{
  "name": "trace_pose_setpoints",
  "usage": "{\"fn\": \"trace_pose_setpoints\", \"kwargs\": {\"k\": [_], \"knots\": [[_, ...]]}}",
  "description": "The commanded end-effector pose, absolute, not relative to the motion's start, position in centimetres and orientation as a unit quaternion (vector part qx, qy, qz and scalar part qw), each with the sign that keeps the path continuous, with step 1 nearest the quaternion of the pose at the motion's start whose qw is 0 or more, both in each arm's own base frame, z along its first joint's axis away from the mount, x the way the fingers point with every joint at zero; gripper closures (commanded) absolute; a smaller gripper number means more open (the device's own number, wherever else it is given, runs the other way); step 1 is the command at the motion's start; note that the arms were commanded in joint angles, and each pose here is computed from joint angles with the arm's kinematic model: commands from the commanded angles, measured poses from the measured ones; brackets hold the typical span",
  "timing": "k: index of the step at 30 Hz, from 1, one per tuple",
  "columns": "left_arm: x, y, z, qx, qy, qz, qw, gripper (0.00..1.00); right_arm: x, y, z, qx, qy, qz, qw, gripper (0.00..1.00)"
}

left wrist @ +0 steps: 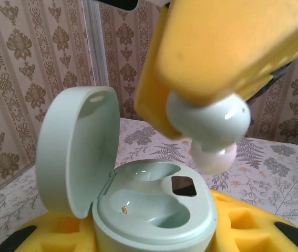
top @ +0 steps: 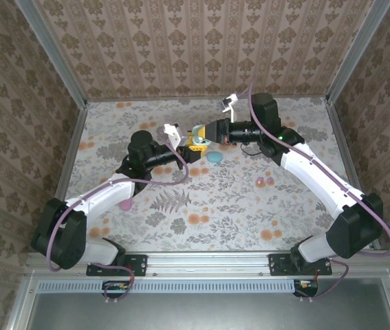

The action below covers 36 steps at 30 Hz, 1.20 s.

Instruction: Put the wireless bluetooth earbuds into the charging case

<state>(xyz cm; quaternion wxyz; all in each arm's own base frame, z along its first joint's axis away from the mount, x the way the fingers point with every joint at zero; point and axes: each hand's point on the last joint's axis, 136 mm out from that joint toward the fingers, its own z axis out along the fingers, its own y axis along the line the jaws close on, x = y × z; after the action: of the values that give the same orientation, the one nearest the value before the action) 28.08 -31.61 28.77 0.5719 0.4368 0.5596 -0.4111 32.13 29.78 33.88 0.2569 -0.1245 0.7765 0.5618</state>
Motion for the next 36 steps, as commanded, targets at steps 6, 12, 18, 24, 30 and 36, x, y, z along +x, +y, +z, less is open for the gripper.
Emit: {"fn": "trace_pose_setpoints", "kwargs": {"k": [6,12,18,24,30,36], "knots": [[27.7,-31.9,29.5,0.441,0.543,-0.413,0.584,0.79,32.8,30.2,33.9,-0.129,0.783,0.544,0.273,0.83],[27.8,-31.9,29.5,0.441,0.543,-0.413,0.583,0.79,33.1,30.4,33.5,-0.125,0.785,0.542,0.272,0.83],[27.8,-31.9,29.5,0.440,0.544,-0.413,0.583,0.79,33.6,30.6,33.4,-0.114,0.784,0.545,0.274,0.84],[27.9,-31.9,29.6,0.440,0.543,-0.411,0.586,0.79,34.0,30.5,33.2,-0.102,0.786,0.541,0.280,0.84],[28.0,-31.9,29.6,0.438,0.544,-0.410,0.587,0.79,34.0,30.8,32.8,-0.099,0.791,0.534,0.282,0.84],[28.3,-31.8,29.9,0.432,0.545,-0.404,0.593,0.79,33.6,30.9,32.1,-0.101,0.798,0.528,0.272,0.84]]}}
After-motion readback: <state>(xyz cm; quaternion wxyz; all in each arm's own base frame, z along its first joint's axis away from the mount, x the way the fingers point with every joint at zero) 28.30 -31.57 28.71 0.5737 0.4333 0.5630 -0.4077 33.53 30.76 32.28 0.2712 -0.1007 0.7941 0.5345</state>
